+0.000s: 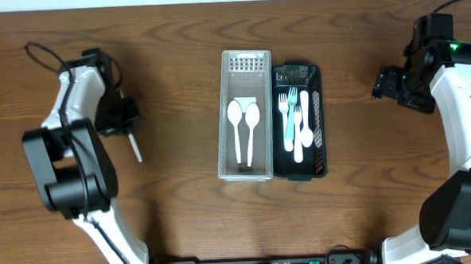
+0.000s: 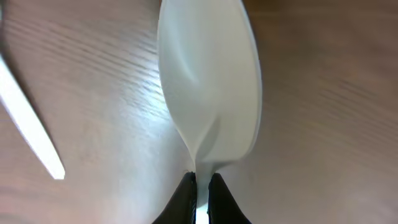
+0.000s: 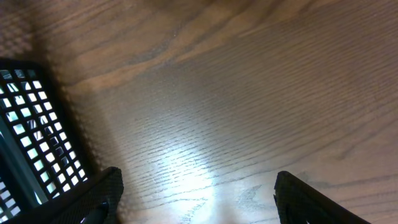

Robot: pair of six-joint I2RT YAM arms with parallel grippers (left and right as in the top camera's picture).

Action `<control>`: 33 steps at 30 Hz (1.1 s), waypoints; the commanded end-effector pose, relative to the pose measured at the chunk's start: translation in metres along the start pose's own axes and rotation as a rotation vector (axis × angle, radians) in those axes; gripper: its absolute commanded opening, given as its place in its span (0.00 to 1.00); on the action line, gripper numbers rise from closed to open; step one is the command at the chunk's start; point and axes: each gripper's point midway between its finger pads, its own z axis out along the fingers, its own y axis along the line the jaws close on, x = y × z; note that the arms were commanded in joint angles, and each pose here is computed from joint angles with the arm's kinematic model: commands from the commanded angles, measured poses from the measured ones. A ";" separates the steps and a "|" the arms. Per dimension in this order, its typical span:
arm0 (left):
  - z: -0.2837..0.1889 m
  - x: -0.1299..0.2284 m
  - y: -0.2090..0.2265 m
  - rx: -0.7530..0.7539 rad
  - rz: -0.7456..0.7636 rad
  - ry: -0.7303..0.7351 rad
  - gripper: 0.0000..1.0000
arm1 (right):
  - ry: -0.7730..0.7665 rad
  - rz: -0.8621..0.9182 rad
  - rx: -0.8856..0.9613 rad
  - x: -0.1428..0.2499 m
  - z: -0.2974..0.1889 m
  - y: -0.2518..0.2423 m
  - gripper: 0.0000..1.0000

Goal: Pack container
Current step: 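Carry the spoon right and lower it into the clear basket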

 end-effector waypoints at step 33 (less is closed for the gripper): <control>-0.016 0.121 -0.263 0.086 0.659 -0.212 0.30 | 0.005 -0.010 -0.014 0.000 0.000 0.001 0.81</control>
